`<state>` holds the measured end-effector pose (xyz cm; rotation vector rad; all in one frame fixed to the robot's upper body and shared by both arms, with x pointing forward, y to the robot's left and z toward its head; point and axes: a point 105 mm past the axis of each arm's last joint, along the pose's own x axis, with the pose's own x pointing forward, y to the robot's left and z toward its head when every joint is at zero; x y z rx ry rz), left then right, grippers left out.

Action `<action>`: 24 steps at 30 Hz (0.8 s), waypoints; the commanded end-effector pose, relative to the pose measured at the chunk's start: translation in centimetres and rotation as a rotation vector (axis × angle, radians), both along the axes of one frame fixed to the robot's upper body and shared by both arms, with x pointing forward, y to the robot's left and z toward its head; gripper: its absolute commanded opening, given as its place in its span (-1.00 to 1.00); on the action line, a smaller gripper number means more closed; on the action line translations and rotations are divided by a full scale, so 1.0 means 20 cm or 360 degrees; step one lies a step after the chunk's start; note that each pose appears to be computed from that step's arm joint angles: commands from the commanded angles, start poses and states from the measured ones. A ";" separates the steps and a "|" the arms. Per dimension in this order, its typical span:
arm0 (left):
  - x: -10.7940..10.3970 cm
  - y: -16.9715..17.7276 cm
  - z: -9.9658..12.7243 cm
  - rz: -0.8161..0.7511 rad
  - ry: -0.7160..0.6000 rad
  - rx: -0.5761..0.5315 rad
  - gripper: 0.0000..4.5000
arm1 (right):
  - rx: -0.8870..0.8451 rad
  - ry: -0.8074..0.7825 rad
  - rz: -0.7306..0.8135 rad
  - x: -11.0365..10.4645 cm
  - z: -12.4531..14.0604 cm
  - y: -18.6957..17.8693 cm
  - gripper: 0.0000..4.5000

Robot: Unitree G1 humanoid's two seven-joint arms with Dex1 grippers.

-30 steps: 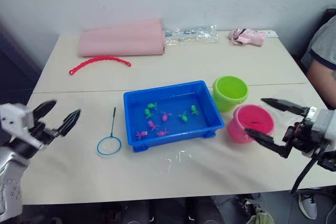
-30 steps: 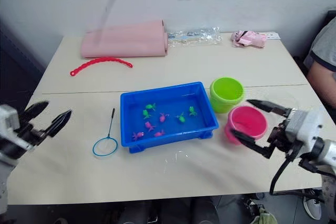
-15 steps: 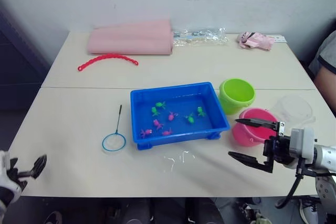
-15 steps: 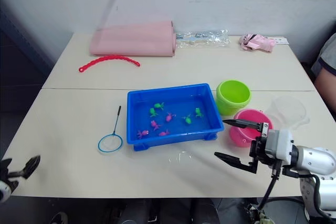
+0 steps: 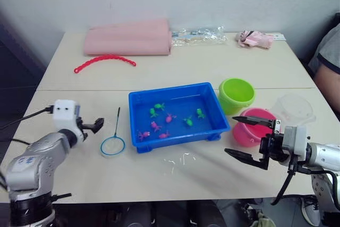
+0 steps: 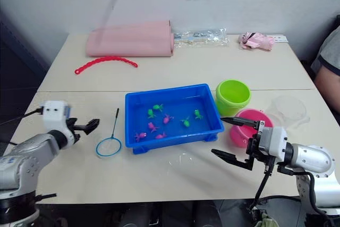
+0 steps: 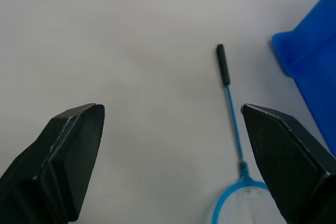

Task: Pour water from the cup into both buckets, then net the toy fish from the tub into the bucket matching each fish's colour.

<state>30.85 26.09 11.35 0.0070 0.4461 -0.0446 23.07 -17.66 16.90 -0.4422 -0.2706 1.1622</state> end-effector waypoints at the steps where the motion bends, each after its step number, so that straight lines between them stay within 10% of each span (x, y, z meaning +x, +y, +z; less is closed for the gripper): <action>1: 0.06 -0.08 -0.08 -0.0003 0.0125 0.0026 1.00 | -0.0004 -0.0134 -0.0020 -0.01 0.07 0.01 0.99; 12: 0.16 -0.28 -0.32 -0.0083 0.0326 -0.0039 1.00 | 0.0003 -0.0174 -0.0077 -0.02 0.11 0.00 0.99; 24: 0.05 -0.24 -0.52 -0.0040 0.0569 -0.0166 -0.96 | -0.0024 -0.0227 -0.0145 -0.03 0.12 -0.01 1.00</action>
